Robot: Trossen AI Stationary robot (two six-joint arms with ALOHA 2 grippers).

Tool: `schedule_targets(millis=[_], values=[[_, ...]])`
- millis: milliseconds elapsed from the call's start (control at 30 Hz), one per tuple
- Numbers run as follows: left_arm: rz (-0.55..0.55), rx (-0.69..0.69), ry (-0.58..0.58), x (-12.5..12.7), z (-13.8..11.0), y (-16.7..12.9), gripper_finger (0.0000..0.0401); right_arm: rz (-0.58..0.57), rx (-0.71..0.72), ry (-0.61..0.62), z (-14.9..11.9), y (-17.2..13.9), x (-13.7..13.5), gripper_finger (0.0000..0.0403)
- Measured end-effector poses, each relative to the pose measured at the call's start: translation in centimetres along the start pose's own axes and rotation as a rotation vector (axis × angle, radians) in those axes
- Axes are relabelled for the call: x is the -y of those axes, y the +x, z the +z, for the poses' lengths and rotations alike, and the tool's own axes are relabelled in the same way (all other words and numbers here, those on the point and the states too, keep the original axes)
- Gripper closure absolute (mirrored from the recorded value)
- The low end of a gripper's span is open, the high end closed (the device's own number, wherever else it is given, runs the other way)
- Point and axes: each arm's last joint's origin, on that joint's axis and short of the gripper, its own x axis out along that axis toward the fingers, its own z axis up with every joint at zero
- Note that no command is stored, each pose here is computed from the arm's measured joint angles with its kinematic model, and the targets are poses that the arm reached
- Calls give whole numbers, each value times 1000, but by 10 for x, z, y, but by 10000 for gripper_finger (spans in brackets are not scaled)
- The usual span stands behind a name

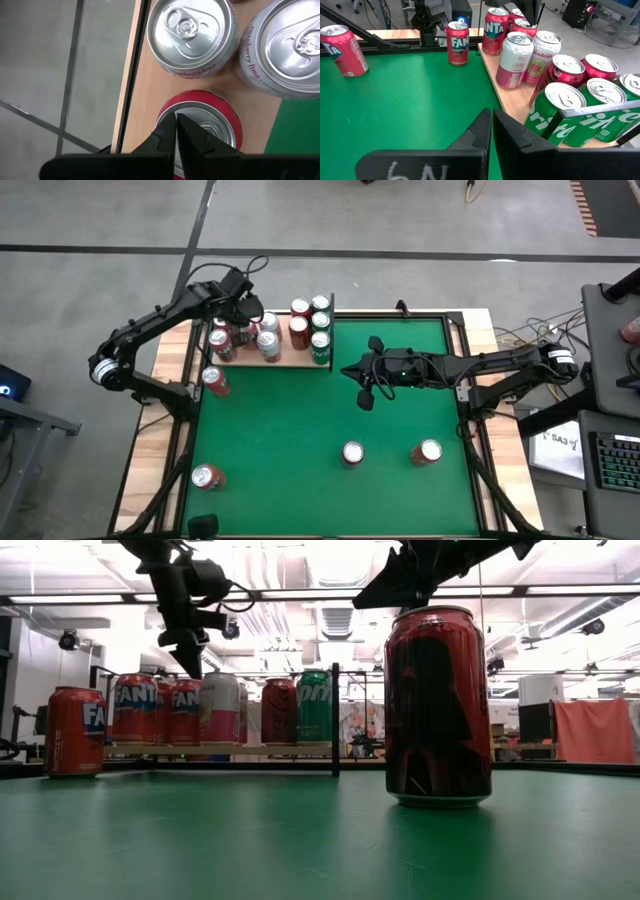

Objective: Place canned beverage on shelf
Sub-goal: Put the red soda can on the shelf aligned with the other red soda can

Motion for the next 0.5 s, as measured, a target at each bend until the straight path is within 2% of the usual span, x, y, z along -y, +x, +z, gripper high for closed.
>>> schedule_targets(millis=[200,333,500], values=[[-8,14,-1,0,0,-3,401,0,0,0,0,0,0,394],[-75,58,15,1,2,-8,401,0,0,0,0,0,0,394],[-91,57,9,0,2,-14,401,0,0,0,0,0,0,394]])
